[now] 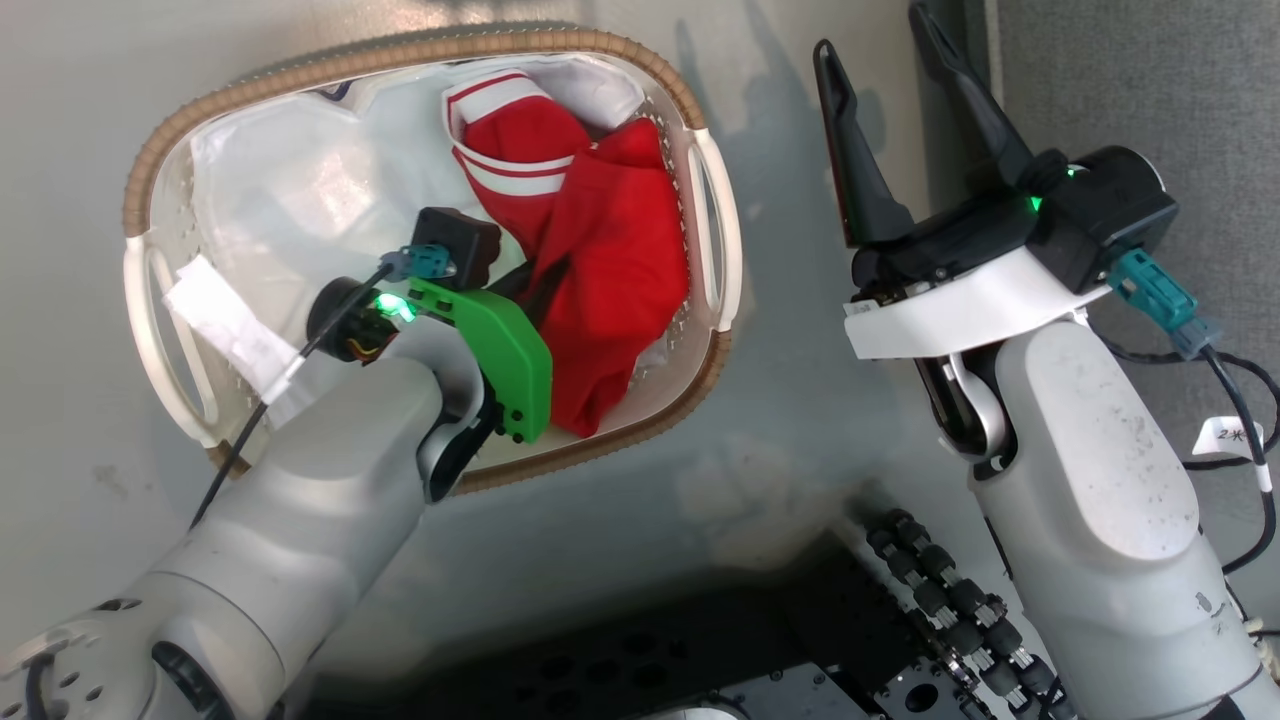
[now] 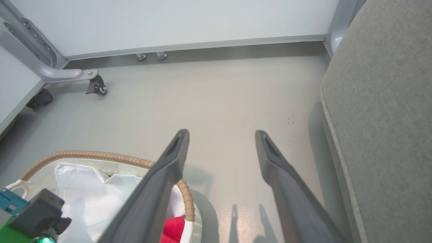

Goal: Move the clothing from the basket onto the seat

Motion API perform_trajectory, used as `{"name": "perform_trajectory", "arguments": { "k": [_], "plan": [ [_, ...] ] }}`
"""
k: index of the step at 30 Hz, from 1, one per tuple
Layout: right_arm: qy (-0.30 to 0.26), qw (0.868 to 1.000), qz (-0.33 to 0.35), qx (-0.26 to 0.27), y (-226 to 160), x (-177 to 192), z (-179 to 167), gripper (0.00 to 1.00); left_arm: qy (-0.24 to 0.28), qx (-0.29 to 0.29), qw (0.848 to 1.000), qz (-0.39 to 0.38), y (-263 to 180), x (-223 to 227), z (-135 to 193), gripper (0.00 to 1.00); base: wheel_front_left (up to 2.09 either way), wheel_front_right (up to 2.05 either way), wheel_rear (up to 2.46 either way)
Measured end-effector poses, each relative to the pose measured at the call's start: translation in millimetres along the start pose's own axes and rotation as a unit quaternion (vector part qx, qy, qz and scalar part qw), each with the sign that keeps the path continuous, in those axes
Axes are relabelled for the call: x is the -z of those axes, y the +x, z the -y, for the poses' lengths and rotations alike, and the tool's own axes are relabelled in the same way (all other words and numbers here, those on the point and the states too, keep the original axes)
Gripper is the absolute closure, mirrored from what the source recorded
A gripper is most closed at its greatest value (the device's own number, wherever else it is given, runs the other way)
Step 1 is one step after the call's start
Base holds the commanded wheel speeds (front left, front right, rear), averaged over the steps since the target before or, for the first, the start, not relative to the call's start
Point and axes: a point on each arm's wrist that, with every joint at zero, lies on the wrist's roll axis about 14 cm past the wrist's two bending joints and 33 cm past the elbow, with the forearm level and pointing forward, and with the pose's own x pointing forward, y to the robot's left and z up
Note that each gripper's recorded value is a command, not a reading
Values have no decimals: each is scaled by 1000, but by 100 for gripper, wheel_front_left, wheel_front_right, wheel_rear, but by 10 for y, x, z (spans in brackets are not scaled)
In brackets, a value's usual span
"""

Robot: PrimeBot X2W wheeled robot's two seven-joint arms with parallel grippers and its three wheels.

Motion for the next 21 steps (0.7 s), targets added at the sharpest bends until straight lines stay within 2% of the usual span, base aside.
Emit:
{"name": "perform_trajectory", "arguments": {
  "k": [7, 14, 21],
  "plan": [
    [-5, 1000, 16, 2, -33, -215, -5, 0, 12, -21, 999, 37, -147, -158, -35, 100, 0, 0, 0],
    [-9, 1000, 21, 1, -173, -392, -83, 0, 46, -33, 997, 56, -405, -291, 72, 100, 0, 0, 0],
    [-9, 1000, 19, -1, -415, -529, -204, 0, 61, -48, 990, 118, -765, -611, 238, 100, 0, 0, 0]
  ]
}}
